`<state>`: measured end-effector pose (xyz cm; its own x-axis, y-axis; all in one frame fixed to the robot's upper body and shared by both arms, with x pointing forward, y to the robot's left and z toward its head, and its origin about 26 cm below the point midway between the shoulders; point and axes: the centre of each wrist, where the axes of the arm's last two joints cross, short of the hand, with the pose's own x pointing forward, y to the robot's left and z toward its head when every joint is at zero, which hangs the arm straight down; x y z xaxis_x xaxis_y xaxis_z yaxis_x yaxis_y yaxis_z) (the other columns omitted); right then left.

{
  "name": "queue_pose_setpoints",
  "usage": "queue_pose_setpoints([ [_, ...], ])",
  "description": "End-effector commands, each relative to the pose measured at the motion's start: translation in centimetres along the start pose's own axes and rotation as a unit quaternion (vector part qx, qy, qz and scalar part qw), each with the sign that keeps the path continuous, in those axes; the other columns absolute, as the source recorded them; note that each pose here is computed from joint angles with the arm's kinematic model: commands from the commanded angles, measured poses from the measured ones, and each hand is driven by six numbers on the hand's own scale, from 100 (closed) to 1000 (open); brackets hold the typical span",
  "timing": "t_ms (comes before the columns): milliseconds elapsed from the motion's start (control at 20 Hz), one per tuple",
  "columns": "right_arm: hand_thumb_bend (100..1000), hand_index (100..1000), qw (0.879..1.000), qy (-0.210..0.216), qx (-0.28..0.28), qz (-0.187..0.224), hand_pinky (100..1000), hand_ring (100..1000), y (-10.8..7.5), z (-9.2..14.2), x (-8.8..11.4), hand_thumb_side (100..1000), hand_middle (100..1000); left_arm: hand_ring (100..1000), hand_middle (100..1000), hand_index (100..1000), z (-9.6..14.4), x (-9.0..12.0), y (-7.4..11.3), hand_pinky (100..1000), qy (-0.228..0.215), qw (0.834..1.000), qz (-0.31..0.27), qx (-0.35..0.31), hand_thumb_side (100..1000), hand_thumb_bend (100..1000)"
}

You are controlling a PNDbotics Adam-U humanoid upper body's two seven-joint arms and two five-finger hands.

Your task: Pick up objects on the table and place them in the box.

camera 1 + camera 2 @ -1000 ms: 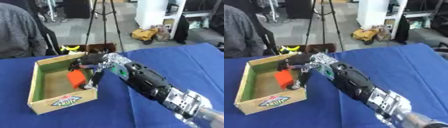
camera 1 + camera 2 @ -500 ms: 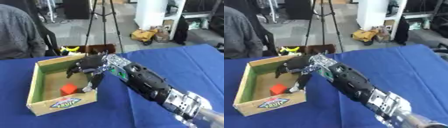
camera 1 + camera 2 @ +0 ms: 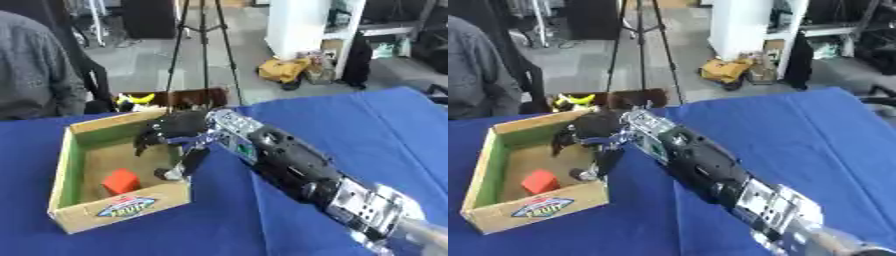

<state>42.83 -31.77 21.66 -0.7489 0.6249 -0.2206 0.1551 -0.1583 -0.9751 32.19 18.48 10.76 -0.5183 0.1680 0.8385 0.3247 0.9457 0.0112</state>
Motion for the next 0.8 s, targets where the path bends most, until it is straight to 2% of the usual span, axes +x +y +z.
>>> queue_pose_setpoints([
  [50,100,783,0.997,0.029,-0.069,0.011,811,908,-3.3,1.8,-0.7,320,812,797,633,597,-0.3,0.8,0.8,516,-0.014,1.000,-0.015,0.008,960,100],
  [150,100,751,0.993,0.046,-0.106,0.001,780,927,-3.7,2.7,-0.6,347,800,797,633,596,-0.1,0.7,1.2,515,-0.012,1.000,-0.022,0.016,961,100],
  [200,100,734,0.991,0.052,-0.124,-0.006,764,947,-3.7,3.0,-0.3,413,796,798,633,596,0.0,0.7,1.4,515,-0.011,0.999,-0.025,0.020,962,100],
  [300,100,720,0.986,0.061,-0.155,-0.022,738,959,-3.5,3.5,0.4,465,793,798,633,596,0.3,0.5,1.9,513,-0.005,0.999,-0.033,0.032,965,100],
  [400,100,700,0.980,0.063,-0.185,-0.042,707,975,-3.0,4.0,1.3,564,785,799,633,596,0.8,0.2,2.7,512,0.003,0.998,-0.043,0.050,968,100],
  [550,100,695,0.971,0.049,-0.223,-0.072,702,978,-1.9,4.4,2.9,606,782,800,633,596,1.4,0.0,3.6,511,0.009,0.996,-0.055,0.073,970,100],
  [800,100,673,0.948,0.025,-0.284,-0.140,665,994,0.4,4.4,6.6,795,764,800,633,597,1.8,0.0,5.0,510,0.009,0.991,-0.076,0.106,971,100],
])
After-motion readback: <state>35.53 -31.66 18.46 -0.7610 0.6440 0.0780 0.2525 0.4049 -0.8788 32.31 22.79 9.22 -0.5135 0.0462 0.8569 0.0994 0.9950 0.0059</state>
